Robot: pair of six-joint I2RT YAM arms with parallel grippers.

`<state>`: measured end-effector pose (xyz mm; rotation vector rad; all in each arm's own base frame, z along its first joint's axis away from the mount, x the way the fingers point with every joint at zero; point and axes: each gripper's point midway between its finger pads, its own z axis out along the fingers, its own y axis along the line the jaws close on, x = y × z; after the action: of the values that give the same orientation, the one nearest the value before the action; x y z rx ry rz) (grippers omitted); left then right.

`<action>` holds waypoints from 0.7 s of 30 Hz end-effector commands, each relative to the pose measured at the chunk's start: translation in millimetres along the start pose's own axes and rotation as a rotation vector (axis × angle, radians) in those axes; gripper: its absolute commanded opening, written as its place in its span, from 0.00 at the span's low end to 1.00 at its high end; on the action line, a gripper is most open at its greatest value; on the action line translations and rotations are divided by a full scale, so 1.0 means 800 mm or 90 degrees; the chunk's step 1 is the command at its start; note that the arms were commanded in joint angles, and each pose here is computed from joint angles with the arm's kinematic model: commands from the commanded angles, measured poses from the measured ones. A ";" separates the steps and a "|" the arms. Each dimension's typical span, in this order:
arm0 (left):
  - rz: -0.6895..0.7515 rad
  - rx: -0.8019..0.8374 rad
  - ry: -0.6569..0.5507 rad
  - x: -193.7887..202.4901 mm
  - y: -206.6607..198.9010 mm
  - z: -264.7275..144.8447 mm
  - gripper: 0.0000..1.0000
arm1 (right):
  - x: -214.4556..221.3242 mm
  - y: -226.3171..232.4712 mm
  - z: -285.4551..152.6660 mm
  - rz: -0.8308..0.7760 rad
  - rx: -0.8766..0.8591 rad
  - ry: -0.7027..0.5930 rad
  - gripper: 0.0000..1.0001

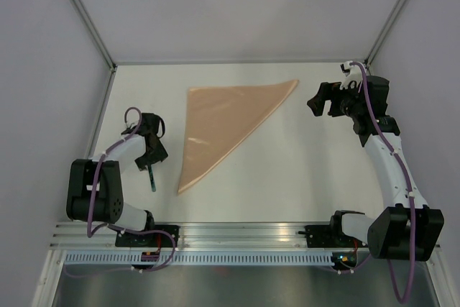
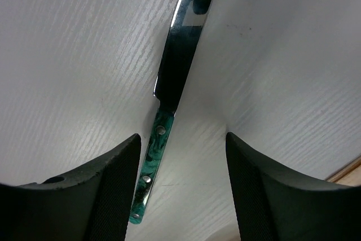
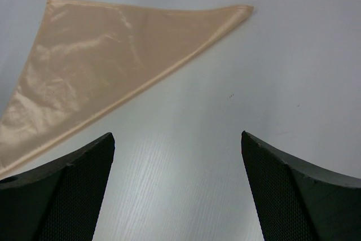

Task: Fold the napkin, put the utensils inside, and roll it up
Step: Pick up the knife at the center of the board.

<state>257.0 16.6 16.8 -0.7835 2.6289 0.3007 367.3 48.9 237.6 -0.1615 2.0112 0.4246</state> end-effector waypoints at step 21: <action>0.028 0.031 0.034 -0.020 -0.026 0.015 0.31 | -0.002 0.003 0.002 0.003 -0.010 -0.003 0.98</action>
<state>278.3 12.6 13.6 -0.7750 2.6645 0.2464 367.3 48.9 237.4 -0.1618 2.0115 0.4245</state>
